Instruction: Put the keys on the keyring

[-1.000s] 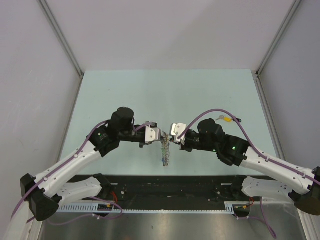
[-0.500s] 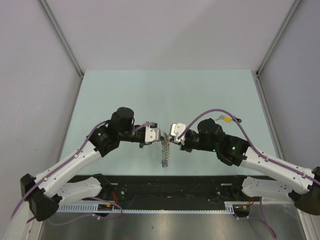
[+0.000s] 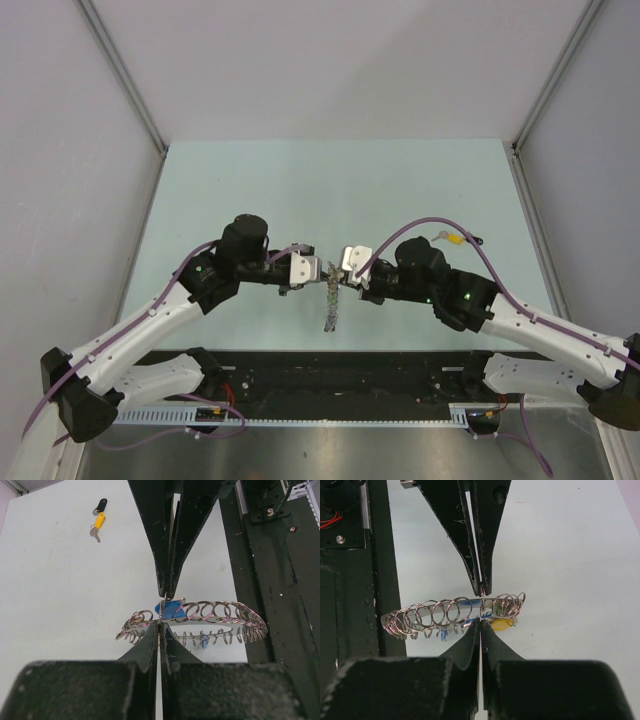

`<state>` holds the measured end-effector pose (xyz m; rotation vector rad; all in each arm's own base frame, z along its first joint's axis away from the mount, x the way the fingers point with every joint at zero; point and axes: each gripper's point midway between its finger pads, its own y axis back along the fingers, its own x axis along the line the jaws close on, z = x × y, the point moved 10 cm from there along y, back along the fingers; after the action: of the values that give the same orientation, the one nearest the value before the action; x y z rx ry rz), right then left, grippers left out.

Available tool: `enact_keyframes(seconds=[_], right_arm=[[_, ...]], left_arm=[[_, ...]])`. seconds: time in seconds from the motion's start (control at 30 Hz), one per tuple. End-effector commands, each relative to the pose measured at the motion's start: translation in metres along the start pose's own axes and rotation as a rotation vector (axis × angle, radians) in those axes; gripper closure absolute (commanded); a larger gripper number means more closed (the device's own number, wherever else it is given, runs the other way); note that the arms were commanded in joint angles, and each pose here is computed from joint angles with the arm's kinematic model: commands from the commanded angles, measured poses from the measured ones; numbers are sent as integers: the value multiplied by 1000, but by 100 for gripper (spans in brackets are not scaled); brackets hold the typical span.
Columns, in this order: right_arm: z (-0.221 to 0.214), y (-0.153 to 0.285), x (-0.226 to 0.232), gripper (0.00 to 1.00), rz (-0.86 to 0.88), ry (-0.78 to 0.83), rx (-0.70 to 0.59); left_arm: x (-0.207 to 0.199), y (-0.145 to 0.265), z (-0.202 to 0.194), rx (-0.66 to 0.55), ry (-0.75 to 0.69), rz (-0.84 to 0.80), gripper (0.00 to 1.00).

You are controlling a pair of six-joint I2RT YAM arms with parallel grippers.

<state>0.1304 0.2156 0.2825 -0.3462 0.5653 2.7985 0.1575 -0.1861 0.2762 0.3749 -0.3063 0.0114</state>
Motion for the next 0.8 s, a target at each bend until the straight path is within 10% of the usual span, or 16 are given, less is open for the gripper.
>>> enact_keyframes(seconds=[0.0, 0.77], right_arm=[[18, 14, -3, 100, -28, -8, -57], [18, 8, -5, 100, -32, 10, -60]], left_arm=[[2, 4, 18, -88, -79, 6, 100], [0, 3, 21, -113, -83, -22, 100]])
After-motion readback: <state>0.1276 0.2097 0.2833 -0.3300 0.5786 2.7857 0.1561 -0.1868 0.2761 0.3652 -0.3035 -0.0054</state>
